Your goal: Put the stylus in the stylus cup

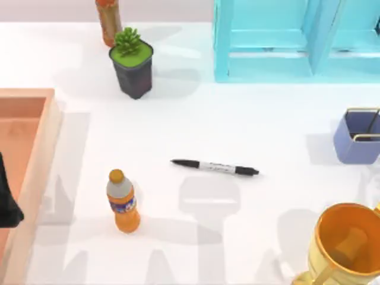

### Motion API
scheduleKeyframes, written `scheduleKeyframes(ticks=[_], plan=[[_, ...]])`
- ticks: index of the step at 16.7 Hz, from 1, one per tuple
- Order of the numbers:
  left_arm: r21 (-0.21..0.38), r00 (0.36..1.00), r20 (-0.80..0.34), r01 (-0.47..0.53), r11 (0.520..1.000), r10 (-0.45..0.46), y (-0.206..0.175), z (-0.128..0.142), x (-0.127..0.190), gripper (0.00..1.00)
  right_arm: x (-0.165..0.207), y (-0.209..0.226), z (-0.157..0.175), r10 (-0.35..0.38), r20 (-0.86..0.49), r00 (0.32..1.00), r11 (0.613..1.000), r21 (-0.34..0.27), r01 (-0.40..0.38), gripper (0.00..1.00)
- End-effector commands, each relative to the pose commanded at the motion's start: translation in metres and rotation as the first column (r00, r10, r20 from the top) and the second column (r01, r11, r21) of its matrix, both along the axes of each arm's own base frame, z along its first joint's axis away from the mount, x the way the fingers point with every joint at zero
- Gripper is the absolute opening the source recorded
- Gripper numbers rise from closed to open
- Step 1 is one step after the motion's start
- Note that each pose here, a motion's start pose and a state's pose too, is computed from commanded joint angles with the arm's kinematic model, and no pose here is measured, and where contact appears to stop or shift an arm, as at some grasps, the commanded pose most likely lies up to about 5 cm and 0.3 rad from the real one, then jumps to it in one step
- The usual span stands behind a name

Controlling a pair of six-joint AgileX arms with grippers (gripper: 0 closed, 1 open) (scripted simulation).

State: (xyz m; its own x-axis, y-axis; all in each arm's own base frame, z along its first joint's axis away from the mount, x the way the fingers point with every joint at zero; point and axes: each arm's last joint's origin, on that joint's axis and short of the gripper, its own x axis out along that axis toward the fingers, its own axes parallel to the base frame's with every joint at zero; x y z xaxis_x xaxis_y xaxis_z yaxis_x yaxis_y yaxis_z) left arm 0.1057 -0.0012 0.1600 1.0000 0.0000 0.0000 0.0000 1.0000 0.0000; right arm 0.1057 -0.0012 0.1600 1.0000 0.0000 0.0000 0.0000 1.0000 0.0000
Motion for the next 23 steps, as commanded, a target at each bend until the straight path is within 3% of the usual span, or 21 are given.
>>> scheduleKeyframes(ticks=[4, 8, 14, 18, 23], plan=[[0.0, 1.0, 0.0, 0.0, 1.0, 0.0, 0.0, 0.0, 0.0, 1.0, 0.0, 0.001, 0.006, 0.005, -0.011, 1.0, 1.0, -0.009, -0.005, 1.0], [0.0, 1.0, 0.0, 0.0, 1.0, 0.0, 0.0, 0.0, 0.0, 1.0, 0.003, 0.005, 0.041, 0.039, -0.094, 0.995, 0.997, -0.063, -0.045, 1.0], [0.0, 1.0, 0.0, 0.0, 1.0, 0.0, 0.0, 0.0, 0.0, 1.0, 0.043, 0.025, 0.118, 0.135, -0.362, 0.922, 0.959, -0.187, -0.214, 1.0], [0.0, 1.0, 0.0, 0.0, 1.0, 0.0, 0.0, 0.0, 0.0, 1.0, 0.101, 0.057, 0.157, 0.191, -0.584, 0.789, 0.879, -0.257, -0.403, 1.0], [0.0, 1.0, 0.0, 0.0, 1.0, 0.0, 0.0, 0.0, 0.0, 1.0, 0.186, 0.127, 0.16, 0.198, -0.824, 0.531, 0.693, -0.266, -0.671, 1.0]])
